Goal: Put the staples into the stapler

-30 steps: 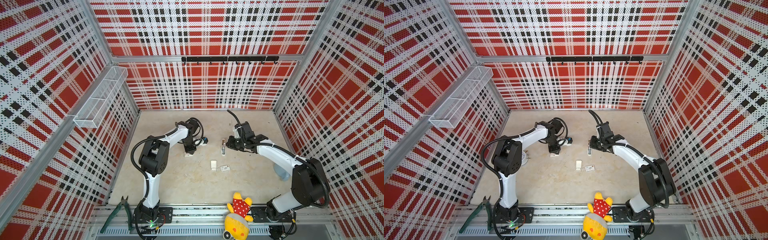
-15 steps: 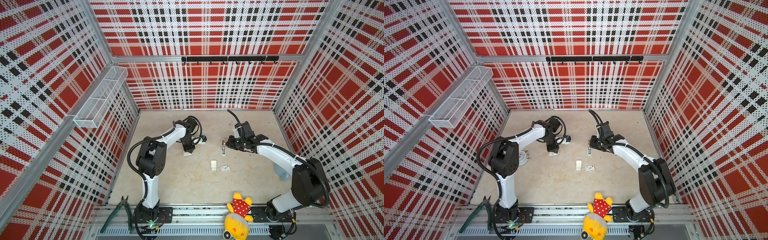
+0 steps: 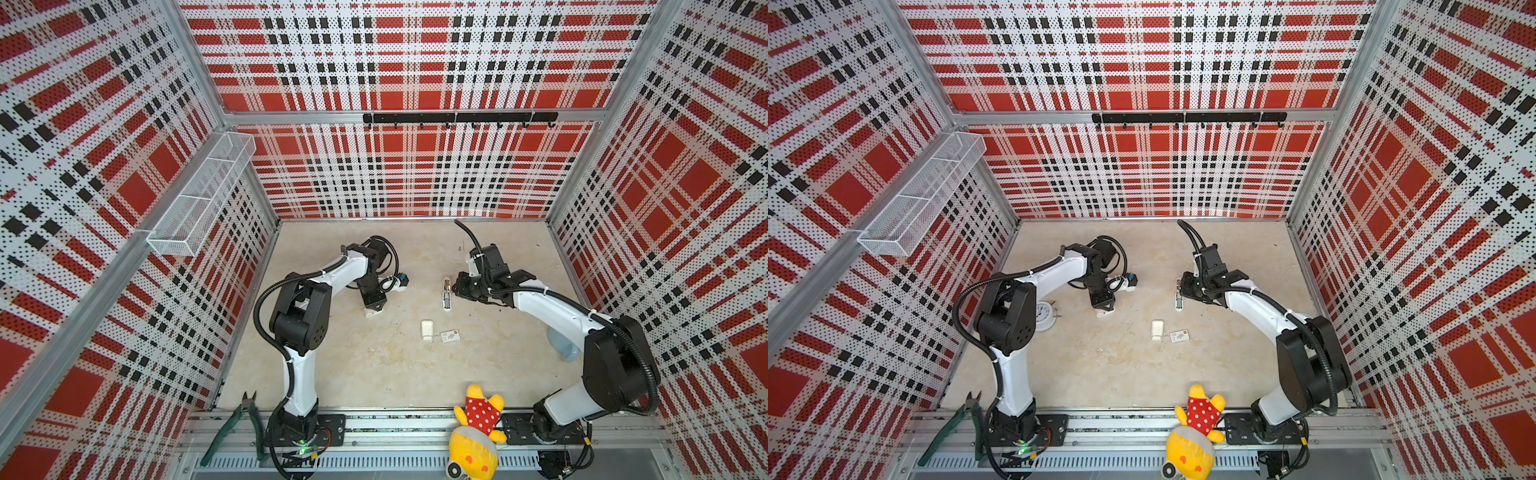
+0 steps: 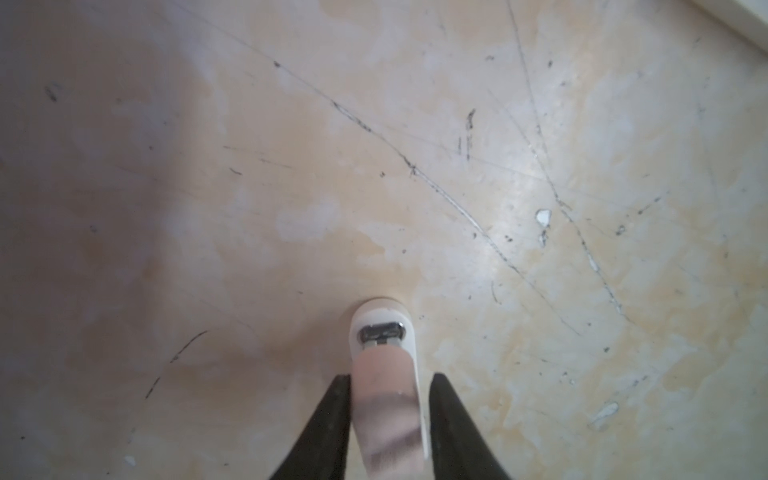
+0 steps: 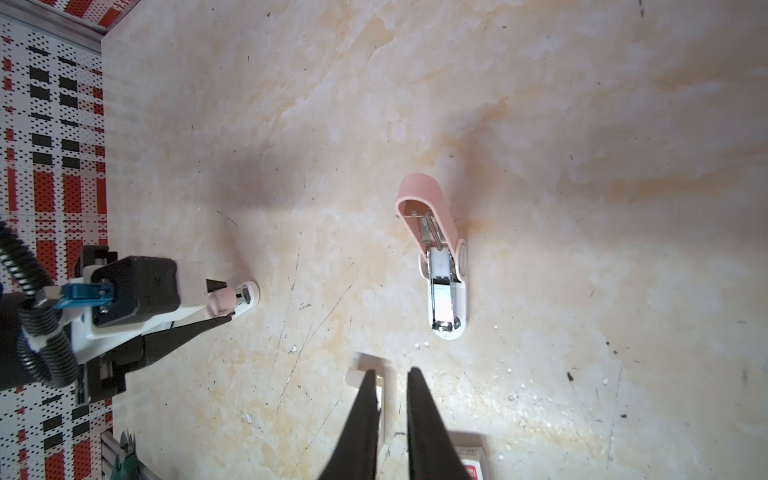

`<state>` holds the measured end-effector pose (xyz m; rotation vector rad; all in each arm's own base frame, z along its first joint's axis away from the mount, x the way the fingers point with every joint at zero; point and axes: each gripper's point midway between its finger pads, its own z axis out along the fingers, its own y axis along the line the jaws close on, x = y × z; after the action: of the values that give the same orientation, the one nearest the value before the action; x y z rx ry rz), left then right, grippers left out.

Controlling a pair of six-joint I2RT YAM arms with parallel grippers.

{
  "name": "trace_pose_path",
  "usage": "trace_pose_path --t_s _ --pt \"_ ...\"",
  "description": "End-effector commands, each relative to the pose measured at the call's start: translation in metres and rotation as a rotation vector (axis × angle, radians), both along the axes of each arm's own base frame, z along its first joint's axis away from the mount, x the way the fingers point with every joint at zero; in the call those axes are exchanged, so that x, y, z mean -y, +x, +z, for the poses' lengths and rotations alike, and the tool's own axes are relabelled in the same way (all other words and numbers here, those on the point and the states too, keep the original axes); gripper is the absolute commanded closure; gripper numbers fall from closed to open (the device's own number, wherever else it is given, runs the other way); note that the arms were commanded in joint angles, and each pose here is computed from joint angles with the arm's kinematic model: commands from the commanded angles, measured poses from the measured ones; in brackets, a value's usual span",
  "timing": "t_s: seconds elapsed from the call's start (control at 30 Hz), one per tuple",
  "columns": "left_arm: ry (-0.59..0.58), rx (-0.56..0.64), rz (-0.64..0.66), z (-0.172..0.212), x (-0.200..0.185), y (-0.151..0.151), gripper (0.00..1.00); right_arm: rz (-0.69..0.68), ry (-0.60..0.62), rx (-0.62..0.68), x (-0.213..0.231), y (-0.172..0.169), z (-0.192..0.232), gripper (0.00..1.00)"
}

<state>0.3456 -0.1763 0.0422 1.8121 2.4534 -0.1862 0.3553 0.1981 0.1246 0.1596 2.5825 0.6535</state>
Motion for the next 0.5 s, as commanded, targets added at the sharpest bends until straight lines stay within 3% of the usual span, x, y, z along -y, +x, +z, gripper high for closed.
trace_pose_path --t_s 0.0,0.1,0.2,0.3,0.47 --pt "-0.032 0.05 -0.005 0.014 0.003 0.004 0.6 -0.019 0.001 0.027 0.002 0.006 0.001 0.84" --pt "-0.042 0.059 -0.004 0.017 0.002 0.004 0.51 -0.011 0.003 0.034 0.001 0.007 0.002 0.81" --pt "-0.054 0.075 -0.006 0.025 0.002 0.004 0.45 0.025 -0.012 0.06 0.001 0.008 0.001 0.71" --pt "-0.066 0.101 -0.008 0.038 0.002 0.006 0.42 0.033 -0.066 0.08 0.01 0.004 -0.011 0.59" --pt "-0.101 0.126 -0.013 0.062 0.007 0.006 0.41 0.055 -0.082 0.081 0.01 0.0 -0.038 0.51"
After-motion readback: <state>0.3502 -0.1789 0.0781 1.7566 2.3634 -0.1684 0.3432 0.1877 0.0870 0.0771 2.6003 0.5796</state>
